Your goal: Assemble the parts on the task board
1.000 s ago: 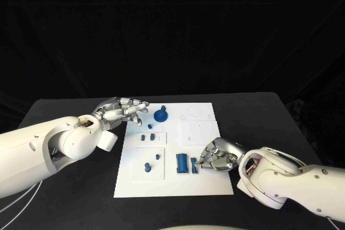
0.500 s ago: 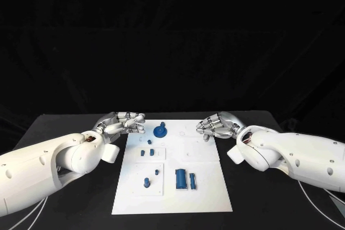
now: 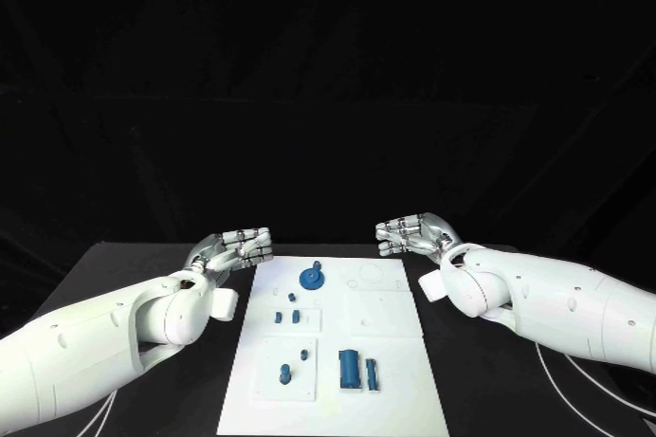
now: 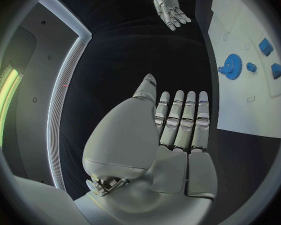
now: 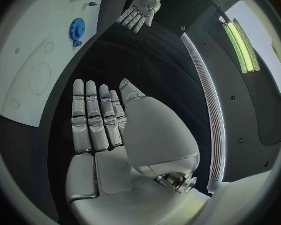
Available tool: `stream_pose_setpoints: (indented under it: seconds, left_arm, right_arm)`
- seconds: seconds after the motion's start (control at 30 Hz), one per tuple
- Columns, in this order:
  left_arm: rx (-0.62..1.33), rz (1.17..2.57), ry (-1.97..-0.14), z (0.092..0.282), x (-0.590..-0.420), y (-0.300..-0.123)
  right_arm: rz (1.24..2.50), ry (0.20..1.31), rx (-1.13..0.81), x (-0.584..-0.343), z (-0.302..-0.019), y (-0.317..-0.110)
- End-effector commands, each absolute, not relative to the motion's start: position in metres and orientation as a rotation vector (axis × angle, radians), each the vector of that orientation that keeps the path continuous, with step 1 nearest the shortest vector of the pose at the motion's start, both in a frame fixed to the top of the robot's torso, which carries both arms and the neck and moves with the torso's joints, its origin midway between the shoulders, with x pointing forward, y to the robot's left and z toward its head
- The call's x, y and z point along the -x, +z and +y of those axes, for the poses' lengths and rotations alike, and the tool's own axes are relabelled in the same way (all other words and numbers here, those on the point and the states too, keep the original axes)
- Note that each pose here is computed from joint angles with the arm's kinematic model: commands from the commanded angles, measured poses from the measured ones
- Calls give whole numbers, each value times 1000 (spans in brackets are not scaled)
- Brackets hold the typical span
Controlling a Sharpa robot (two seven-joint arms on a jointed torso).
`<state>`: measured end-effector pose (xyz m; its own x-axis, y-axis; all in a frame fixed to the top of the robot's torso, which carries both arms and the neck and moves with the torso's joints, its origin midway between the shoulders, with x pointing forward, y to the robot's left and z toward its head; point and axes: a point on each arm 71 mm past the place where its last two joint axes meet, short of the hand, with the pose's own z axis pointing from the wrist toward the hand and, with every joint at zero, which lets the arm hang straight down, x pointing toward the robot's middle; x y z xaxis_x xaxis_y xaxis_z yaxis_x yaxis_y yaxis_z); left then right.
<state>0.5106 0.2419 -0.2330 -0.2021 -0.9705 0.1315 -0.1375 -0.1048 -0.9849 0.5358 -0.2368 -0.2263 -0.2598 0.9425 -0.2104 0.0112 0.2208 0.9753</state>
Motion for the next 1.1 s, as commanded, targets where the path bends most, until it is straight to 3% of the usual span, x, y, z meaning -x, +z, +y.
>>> stream_pose_setpoints:
  seconds: [0.03,0.33,0.7,1.1]
  left_arm:
    - [1286,1401,-1394,242,-511,-233]
    - [1275,1362,-1359,231,-502,-233]
    - [1225,1246,-1255,200,-471,-227]
    - [1209,1218,-1229,192,-462,-224]
  right_arm:
    - [1521,1207,-940,-536,-237,-226]
    - [1442,1232,-1003,-521,-225,-228]
    - [1249,1238,-1177,-472,-197,-226]
    - [1218,1229,-1209,-462,-192,-224]
